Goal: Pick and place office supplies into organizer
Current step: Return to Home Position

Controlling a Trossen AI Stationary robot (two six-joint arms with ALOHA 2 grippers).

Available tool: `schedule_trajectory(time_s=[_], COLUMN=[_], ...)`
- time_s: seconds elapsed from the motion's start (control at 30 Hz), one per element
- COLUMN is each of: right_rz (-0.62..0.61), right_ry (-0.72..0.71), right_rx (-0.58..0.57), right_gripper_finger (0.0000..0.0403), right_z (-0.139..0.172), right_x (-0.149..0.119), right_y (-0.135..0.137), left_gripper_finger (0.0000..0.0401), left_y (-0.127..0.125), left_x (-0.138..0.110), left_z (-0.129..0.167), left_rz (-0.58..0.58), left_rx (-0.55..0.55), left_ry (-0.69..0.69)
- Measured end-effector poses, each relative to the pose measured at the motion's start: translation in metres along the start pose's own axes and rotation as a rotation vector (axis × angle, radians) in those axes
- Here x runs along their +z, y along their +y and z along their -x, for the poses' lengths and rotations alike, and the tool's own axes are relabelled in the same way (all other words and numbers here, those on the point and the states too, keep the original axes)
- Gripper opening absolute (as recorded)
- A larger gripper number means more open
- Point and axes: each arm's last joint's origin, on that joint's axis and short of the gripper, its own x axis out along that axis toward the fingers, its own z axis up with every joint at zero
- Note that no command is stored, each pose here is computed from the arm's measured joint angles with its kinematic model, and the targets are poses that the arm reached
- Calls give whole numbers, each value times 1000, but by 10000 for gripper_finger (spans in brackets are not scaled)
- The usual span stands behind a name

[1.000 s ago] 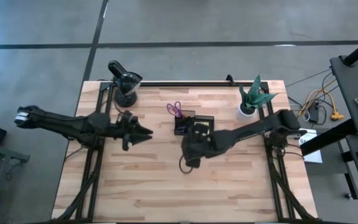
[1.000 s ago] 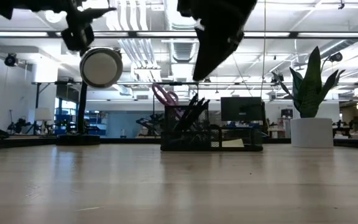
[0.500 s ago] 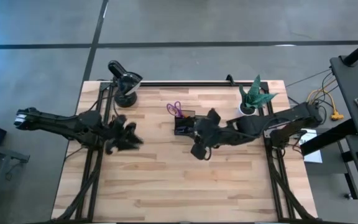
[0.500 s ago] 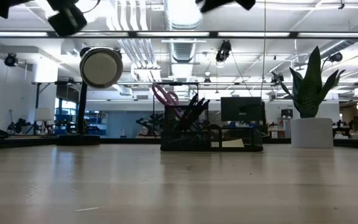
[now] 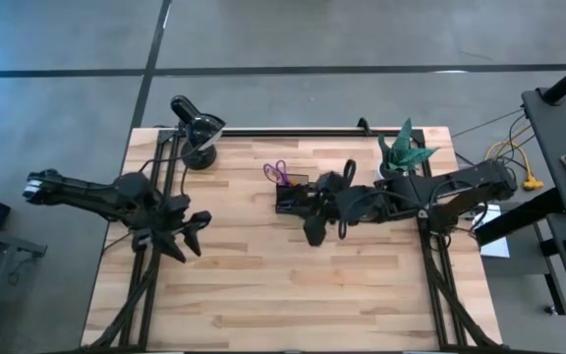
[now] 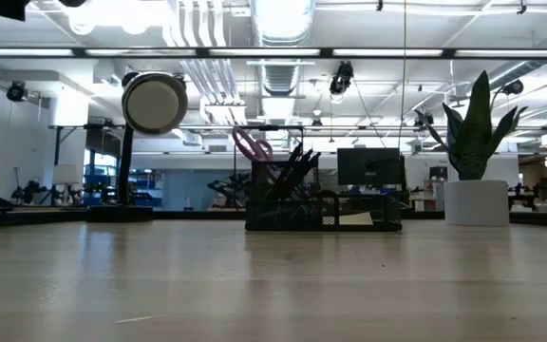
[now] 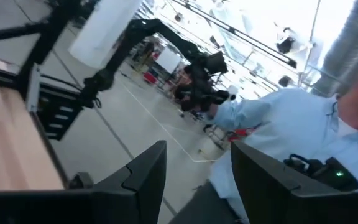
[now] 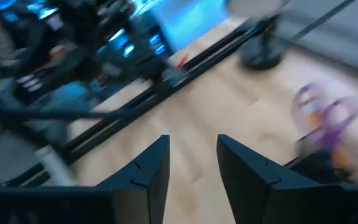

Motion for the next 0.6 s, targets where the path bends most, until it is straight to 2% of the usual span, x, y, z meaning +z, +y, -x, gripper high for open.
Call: schedule_trajectory(time_s=[0.17,0.43,0.6], right_rz=[-57,-70,-34], right_ry=[128,142,131], right_rx=[138,180,183], right_gripper_finger=[123,123,120], right_z=[-12,-23,-23], right_x=[-12,-20,-19], right_y=[10,17,18], left_gripper_finger=[162,162,162], left_y=[-14,-31,-26], left_x=[-2,-1,-10], left_z=[4,17,21], left_rz=[-7,-87,-80], left_rx=[-69,-128,-103], left_ry=[1,-47,-69])
